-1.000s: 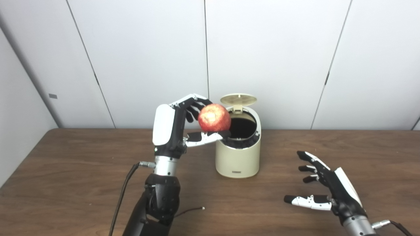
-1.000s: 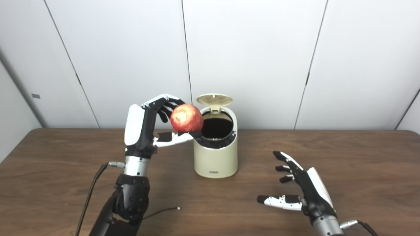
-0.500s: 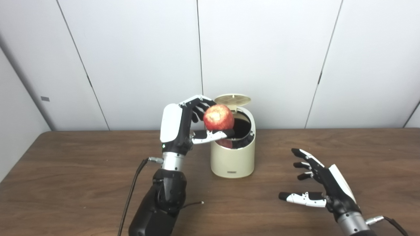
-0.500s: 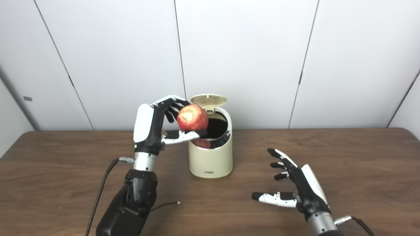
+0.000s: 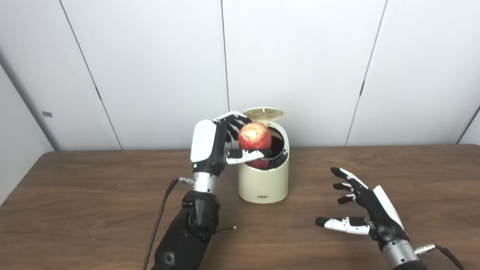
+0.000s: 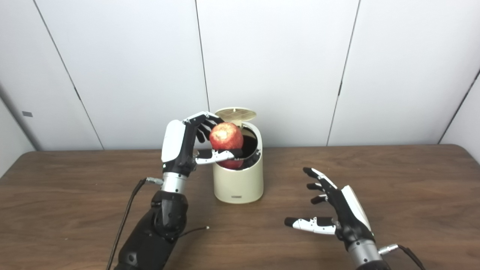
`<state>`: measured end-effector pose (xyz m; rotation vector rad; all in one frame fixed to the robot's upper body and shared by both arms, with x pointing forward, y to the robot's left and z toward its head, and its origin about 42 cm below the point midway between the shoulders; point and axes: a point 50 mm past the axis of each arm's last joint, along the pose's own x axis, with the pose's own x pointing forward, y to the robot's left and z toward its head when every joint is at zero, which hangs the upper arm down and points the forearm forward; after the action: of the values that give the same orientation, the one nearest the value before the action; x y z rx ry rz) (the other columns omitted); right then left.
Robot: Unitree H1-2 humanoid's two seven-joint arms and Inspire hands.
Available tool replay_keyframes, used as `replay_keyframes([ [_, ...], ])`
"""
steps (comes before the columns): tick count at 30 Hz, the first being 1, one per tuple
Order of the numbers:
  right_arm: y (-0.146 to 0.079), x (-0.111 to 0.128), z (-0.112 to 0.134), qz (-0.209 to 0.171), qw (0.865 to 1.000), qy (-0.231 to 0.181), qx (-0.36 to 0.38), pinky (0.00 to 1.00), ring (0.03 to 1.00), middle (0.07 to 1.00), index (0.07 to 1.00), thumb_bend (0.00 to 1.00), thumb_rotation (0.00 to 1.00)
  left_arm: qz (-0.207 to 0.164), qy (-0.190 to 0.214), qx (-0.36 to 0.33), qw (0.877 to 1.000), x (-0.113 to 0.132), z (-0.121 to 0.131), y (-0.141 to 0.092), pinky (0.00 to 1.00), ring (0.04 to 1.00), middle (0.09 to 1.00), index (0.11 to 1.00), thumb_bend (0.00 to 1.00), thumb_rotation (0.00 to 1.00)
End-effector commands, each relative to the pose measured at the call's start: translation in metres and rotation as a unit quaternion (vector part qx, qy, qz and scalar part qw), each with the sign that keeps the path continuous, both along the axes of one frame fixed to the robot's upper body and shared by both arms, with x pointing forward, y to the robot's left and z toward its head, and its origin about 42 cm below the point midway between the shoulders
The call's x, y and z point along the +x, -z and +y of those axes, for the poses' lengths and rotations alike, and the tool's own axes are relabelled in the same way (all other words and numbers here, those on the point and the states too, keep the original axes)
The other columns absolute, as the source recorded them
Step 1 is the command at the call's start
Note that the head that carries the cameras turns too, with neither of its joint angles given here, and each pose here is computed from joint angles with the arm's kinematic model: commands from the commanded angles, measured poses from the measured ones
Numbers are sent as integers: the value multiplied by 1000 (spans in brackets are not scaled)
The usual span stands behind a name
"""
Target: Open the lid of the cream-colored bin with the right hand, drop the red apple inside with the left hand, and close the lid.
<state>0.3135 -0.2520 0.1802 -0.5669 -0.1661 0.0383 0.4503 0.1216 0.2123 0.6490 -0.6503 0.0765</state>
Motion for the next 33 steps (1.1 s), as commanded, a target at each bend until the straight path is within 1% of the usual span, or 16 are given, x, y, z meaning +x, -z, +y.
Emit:
replay_keyframes([
  [1,-19,3,1,-43,999,-4,4,612,788,887,866,799,232,-50,4,-7,999,9,-10,-30,282,369,456,498,527,0],
  [7,-19,3,0,-46,999,-5,7,622,796,893,866,803,223,-42,-1,-4,999,12,-15,-23,256,358,449,501,527,0],
  [12,-19,1,-2,-43,999,-3,3,626,791,888,869,804,249,-33,-2,2,999,16,-19,-20,268,378,458,502,526,0],
  [15,-19,0,-2,-44,999,-4,4,633,792,892,869,802,251,-27,1,18,999,17,-19,-18,300,410,458,517,524,0],
  [18,-19,0,-2,-46,999,-5,5,632,794,893,869,800,255,-28,-10,56,998,18,-19,-14,369,476,477,518,523,0],
  [19,-19,0,-2,-46,999,-6,4,629,792,893,868,800,253,-26,-13,66,997,18,-18,-13,399,503,550,594,698,61],
  [20,-18,0,-2,-46,999,-6,4,625,790,894,870,798,256,-24,-16,71,997,17,-18,-12,427,531,605,655,813,119],
  [21,-18,0,-2,-46,999,-6,3,623,788,893,870,798,257,-21,-17,74,997,17,-18,-11,442,546,628,681,854,145],
  [23,-17,-1,-2,-45,999,-5,2,622,784,890,869,800,263,-17,-17,76,997,16,-18,-11,488,592,668,722,901,181],
  [26,-17,-1,-1,-44,999,-5,4,625,784,890,868,803,262,-16,-20,81,996,14,-17,-10,494,607,686,743,934,213],
  [33,-17,-2,0,-44,999,-5,4,620,781,890,870,801,259,-20,-20,86,996,10,-13,-12,505,616,691,754,945,231],
])
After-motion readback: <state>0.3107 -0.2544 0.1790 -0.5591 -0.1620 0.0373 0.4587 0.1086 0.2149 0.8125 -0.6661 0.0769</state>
